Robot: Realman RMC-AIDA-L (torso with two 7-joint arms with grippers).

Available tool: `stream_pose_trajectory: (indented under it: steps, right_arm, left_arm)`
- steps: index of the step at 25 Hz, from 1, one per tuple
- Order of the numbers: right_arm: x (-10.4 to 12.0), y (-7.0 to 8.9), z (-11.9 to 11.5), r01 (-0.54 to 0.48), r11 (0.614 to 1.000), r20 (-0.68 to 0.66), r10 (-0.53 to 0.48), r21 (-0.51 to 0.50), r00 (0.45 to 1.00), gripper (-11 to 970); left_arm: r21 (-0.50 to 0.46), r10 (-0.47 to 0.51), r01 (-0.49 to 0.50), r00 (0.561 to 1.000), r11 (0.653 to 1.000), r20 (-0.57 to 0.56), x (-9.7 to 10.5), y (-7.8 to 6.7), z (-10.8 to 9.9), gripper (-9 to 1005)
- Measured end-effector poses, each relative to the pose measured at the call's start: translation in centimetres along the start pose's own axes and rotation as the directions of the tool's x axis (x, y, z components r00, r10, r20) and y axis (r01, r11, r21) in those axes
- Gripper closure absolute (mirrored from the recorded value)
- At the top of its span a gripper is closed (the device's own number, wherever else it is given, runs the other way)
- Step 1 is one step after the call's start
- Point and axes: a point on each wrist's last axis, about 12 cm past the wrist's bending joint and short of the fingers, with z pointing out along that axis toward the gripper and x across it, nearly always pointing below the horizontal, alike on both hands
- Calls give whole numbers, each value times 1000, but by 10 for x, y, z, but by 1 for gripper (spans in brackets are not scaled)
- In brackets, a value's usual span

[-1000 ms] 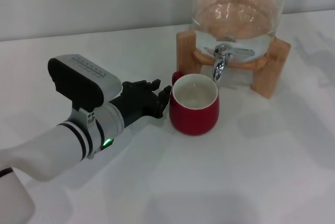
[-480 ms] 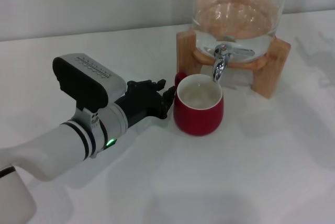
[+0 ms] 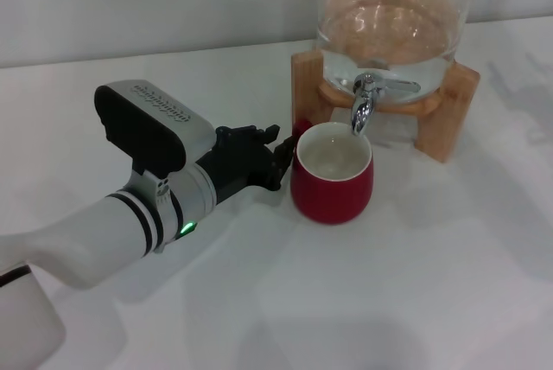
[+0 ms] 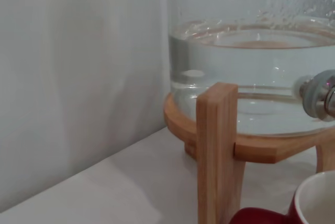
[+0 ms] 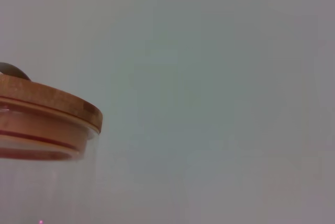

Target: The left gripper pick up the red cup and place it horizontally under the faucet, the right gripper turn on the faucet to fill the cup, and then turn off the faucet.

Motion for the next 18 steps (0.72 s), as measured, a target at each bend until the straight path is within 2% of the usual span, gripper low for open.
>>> stream_pose_trajectory:
  steps: [9,15,18]
  right_arm:
    - [1,-1,-3,1,1000,-3,-1,3,1000,286]
    - [2,-3,-8,2,1000,-10,-2,9,1000,286]
    - [2,-3,-7,2,1000,-12,-2,9,1000,286]
  left_arm:
    - [1,-21,21,1000,1000,0,5,-6,-4,731]
    - [-20,-19,20,1000,1000,21,12,-12,-18,730]
    - [-51,1,1,999,999,47,18,-15,-33,729]
